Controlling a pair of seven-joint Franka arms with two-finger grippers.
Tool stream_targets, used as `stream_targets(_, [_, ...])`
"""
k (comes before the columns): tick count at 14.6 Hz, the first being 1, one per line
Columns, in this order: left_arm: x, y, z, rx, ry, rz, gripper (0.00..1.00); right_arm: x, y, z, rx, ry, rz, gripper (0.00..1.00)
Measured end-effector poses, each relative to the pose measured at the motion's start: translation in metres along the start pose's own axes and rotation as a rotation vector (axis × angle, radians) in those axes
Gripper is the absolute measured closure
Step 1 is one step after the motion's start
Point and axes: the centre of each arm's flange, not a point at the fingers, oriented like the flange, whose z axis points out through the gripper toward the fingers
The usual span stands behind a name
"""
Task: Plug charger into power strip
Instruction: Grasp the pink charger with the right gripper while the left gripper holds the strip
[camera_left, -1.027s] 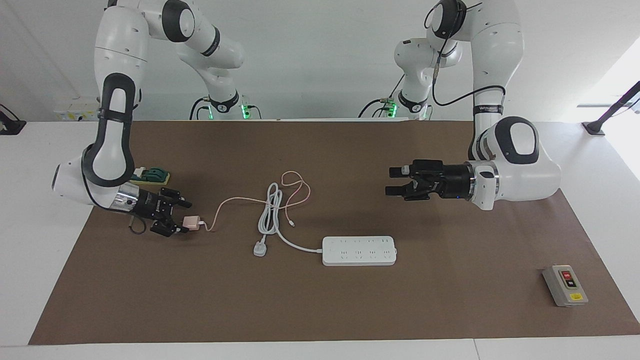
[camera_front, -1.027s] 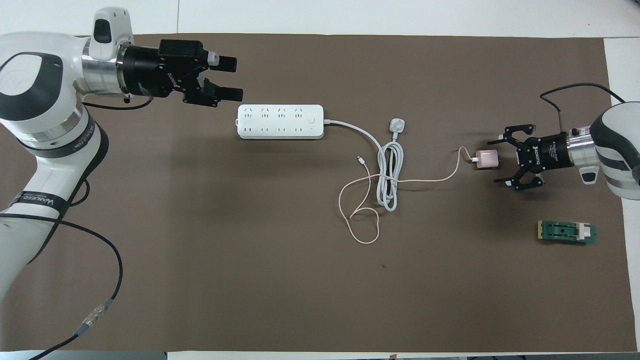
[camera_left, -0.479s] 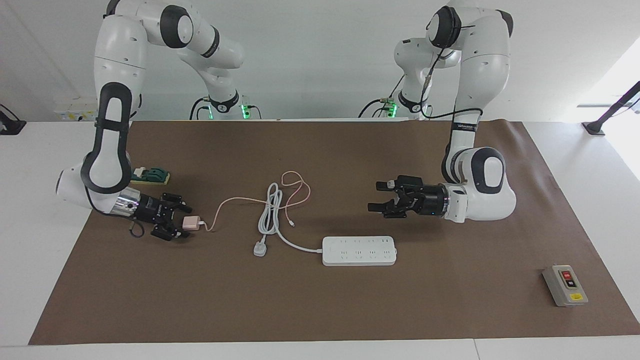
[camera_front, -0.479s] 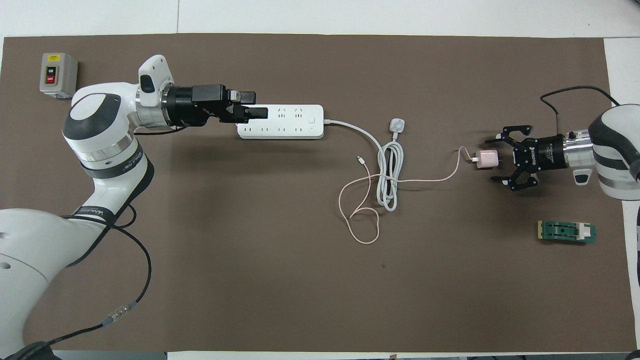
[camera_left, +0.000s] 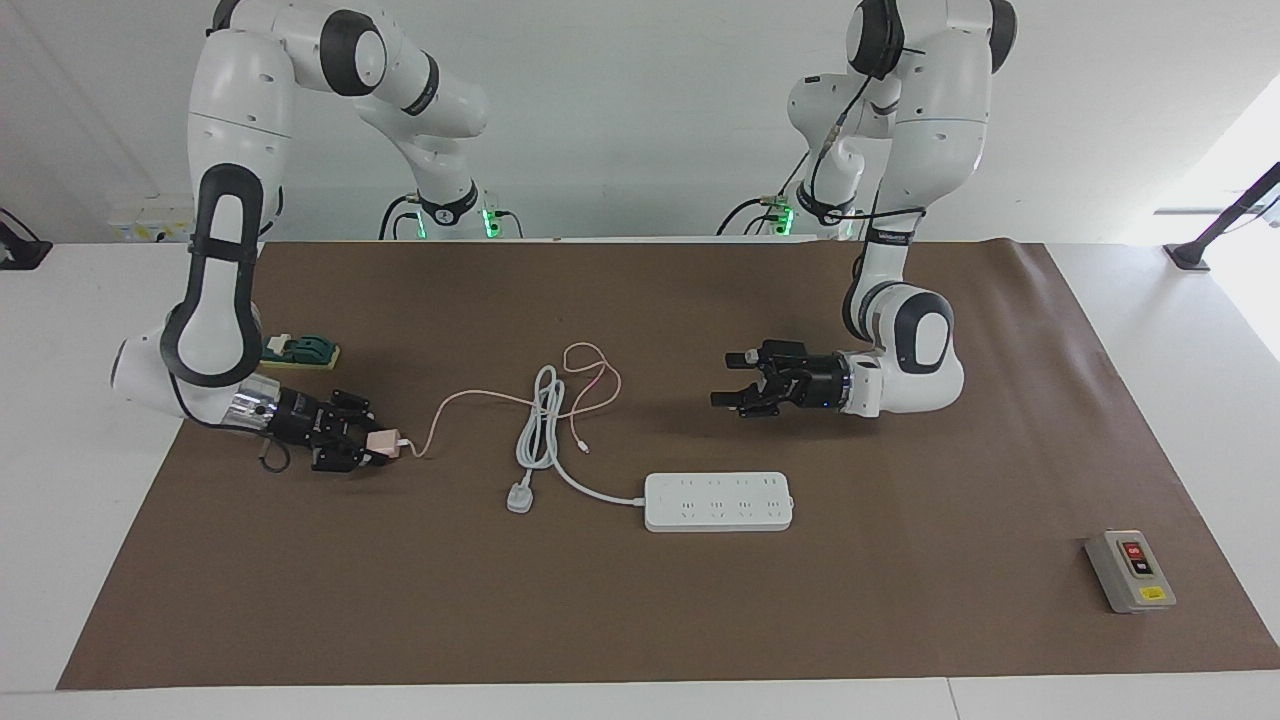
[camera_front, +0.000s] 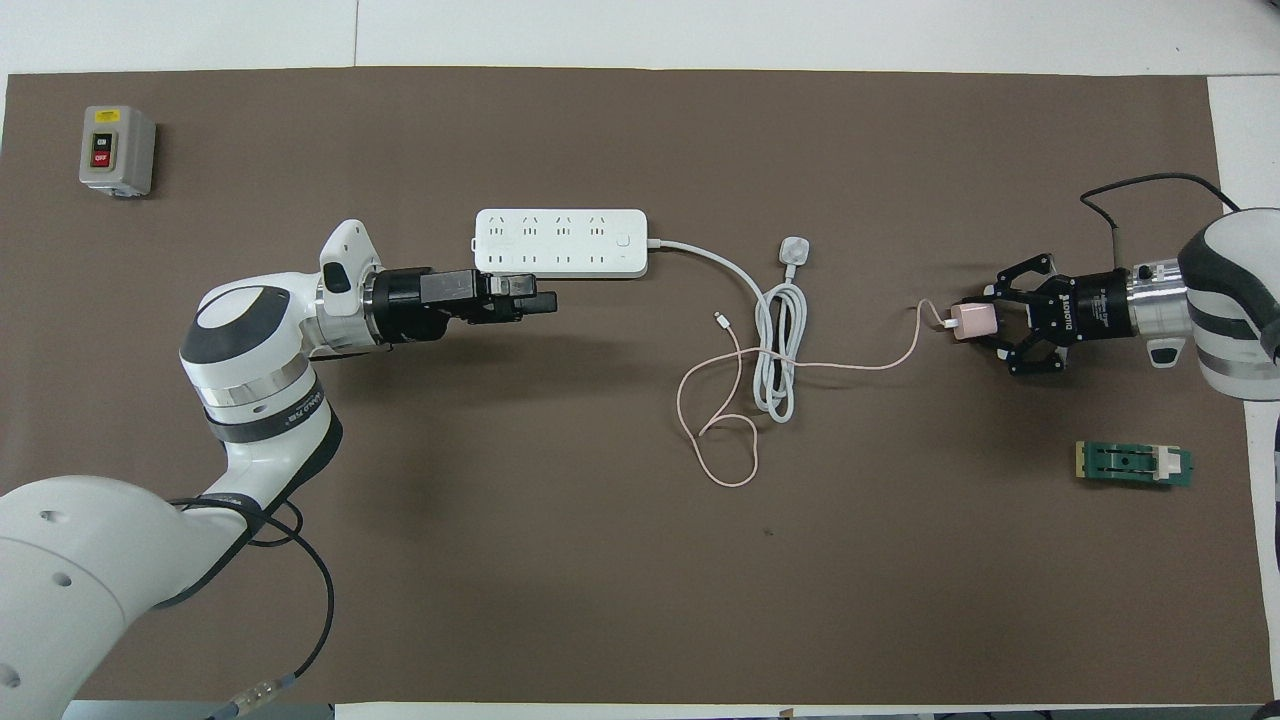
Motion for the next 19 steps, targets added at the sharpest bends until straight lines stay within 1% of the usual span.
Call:
stream_targets(3, [-0.014, 0.017, -0.008, 0.090, 0.054, 0.019, 0.00, -0.001, 0.000, 0.000, -0.001, -0.002, -0.024, 0.48])
stream_targets(5, [-0.019, 0.020, -0.009, 0.144, 0.067, 0.030, 0.00, -0.006, -0.007, 0.000, 0.001, 0.005, -0.022, 0.48])
stream_targets(6, [-0.020, 0.020, -0.009, 0.155, 0.070, 0.031, 0.00, -0.015, -0.015, 0.000, 0.001, 0.007, -0.013, 0.48])
stream_targets(7, [-0.020, 0.020, -0.009, 0.158, 0.071, 0.027, 0.00, -0.028, -0.025, 0.001, -0.002, 0.008, -0.004, 0.48])
stream_targets(9, [-0.022, 0.018, -0.009, 0.159, 0.071, -0.003, 0.00, -0.066, -0.048, 0.003, -0.016, -0.001, 0.010, 0.48])
stream_targets(13, [-0.025, 0.016, -0.007, 0.151, 0.070, -0.131, 0.00, -0.142, -0.084, 0.014, -0.046, -0.011, 0.012, 0.48])
stream_targets(15, [-0.028, 0.017, -0.001, 0.136, 0.051, -0.159, 0.00, -0.174, -0.098, 0.032, -0.071, -0.014, 0.015, 0.48])
stream_targets(17, [-0.029, 0.016, 0.002, 0.135, 0.044, -0.168, 0.00, -0.207, -0.108, 0.058, -0.104, -0.017, 0.026, 0.48])
stream_targets(19, [-0.030, 0.014, 0.003, 0.135, 0.041, -0.171, 0.00, -0.241, -0.118, 0.086, -0.116, -0.003, 0.050, 0.48])
